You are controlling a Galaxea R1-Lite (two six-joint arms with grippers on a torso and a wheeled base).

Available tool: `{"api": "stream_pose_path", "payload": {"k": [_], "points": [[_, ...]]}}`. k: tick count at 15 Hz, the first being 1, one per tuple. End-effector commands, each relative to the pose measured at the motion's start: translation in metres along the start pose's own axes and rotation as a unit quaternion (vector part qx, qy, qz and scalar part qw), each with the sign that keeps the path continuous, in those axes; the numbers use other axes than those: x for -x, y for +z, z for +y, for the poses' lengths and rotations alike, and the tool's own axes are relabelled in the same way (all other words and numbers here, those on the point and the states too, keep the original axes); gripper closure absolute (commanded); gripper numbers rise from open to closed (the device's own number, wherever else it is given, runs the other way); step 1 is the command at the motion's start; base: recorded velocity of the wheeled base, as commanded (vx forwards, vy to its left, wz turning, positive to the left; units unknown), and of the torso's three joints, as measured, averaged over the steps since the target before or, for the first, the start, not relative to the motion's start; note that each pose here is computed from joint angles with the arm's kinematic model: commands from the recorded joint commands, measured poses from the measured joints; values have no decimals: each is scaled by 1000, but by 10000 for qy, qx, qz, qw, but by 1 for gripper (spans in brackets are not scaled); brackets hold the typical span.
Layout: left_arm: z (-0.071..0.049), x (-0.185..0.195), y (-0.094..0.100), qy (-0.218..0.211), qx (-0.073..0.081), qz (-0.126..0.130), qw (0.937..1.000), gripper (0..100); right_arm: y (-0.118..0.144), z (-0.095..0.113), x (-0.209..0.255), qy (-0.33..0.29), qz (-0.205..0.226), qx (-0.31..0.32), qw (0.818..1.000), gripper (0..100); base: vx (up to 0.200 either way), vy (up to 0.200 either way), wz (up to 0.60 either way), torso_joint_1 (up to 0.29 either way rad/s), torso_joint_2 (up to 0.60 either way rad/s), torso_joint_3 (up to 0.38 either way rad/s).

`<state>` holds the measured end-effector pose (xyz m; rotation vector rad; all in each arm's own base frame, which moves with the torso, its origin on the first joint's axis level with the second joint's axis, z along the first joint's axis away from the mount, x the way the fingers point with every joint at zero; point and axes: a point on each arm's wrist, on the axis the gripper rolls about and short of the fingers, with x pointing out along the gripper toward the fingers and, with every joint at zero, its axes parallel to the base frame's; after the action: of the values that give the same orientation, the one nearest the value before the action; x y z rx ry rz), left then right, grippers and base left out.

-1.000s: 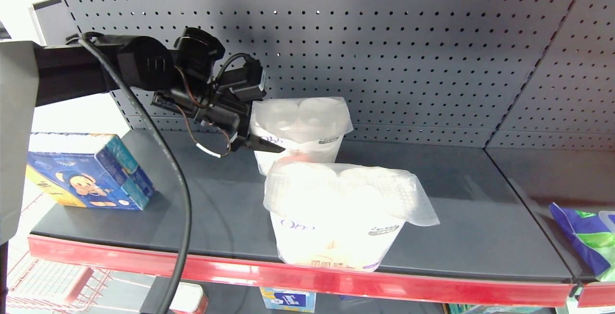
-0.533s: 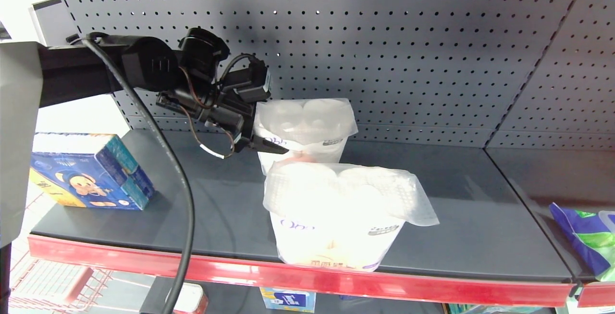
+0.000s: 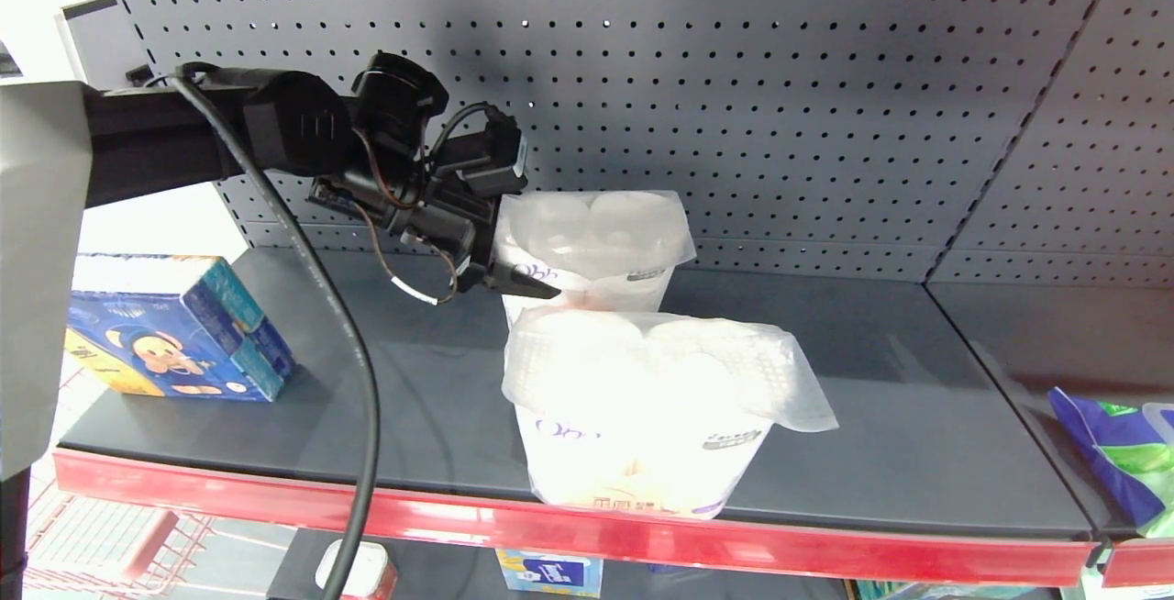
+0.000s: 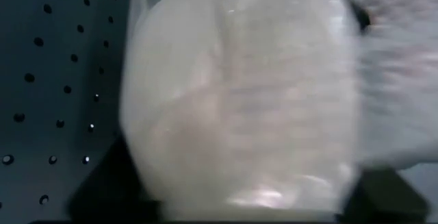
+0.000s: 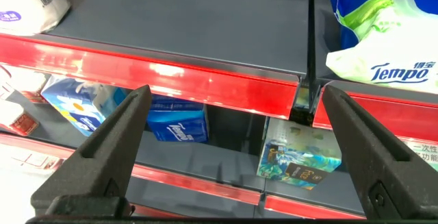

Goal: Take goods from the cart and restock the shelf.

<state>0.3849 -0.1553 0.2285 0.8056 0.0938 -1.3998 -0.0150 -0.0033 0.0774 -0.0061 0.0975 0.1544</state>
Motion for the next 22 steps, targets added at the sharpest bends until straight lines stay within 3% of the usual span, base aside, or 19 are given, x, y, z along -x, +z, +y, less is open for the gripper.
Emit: {"api": "stream_pose_path", "payload": {"k": [1, 6, 10, 15, 19, 22], "points": [[0, 0, -1, 0, 16, 9, 10000, 0, 0, 0, 0, 1, 3, -4, 10000, 0, 0, 0, 0, 0, 0, 0], [2, 11, -2, 111, 42, 41, 9999, 0, 0, 0, 0, 9, 3, -4, 10000, 0, 0, 0, 0, 0, 0, 0], [5, 33, -15, 313, 232, 203, 9990, 0, 0, 0, 0, 1, 3, -4, 10000, 0, 0, 0, 0, 0, 0, 0], [7, 61, -21, 605, 309, 316, 9972, 0, 0, 0, 0, 1, -5, -4, 10000, 0, 0, 0, 0, 0, 0, 0], [-3, 101, -16, 909, 390, 358, 9945, 0, 0, 0, 0, 1, 10, -3, 10000, 0, 0, 0, 0, 0, 0, 0], [-24, 123, -8, 988, 519, 406, 9929, 0, 0, 0, 0, 1, -5, -4, 10000, 0, 0, 0, 0, 0, 0, 0]]}}
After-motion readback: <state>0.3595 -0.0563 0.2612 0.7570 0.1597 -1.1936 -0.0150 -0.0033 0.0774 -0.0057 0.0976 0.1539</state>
